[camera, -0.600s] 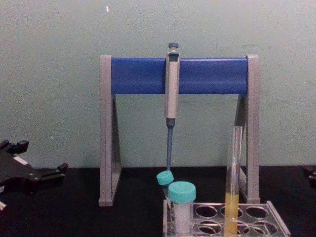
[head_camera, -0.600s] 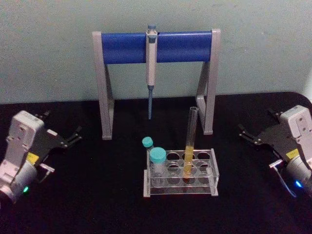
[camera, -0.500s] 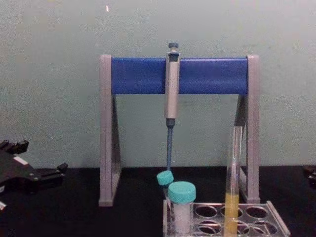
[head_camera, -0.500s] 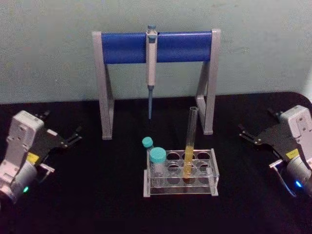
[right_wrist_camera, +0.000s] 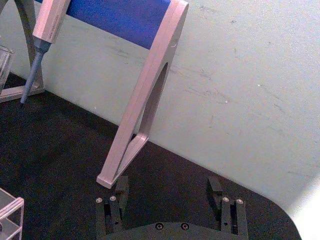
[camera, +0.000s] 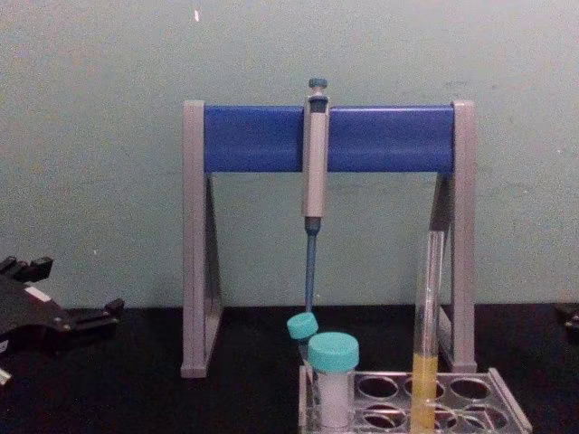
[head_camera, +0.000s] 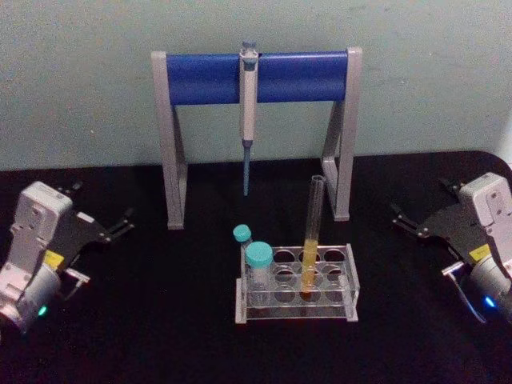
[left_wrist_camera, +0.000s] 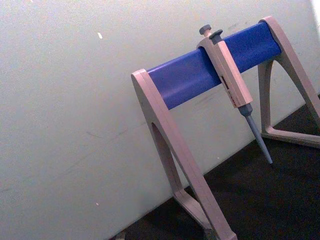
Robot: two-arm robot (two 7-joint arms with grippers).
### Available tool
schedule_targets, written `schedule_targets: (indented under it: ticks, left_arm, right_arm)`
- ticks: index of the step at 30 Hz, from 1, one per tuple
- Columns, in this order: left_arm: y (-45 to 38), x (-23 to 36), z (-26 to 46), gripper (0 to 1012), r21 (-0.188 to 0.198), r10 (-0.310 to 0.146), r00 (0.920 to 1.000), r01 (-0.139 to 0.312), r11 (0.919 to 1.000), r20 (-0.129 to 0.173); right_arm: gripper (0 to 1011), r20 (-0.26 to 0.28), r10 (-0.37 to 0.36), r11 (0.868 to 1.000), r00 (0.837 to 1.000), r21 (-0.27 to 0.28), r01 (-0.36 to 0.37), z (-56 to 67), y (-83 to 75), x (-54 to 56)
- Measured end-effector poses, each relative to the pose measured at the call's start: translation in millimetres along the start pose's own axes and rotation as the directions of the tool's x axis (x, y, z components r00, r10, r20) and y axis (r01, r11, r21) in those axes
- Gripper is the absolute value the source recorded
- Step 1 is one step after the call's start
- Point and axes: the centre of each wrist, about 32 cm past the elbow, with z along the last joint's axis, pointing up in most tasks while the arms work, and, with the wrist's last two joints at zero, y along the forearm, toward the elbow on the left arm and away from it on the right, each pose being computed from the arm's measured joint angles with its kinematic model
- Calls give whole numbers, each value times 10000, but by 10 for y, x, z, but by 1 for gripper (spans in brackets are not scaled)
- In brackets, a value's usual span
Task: Pick up the test tube from the test tube rack, shake it, then place it back into the test tube rack.
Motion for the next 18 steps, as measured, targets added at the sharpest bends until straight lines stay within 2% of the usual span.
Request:
schedule_targets:
  ticks: [18]
  left_arm:
    - [0, 0, 0, 1010, 0, 0, 10000, 0, 10000, 0]
  right_arm:
    - [1000, 1, -1, 10000, 10000, -1, 1, 0, 0, 0]
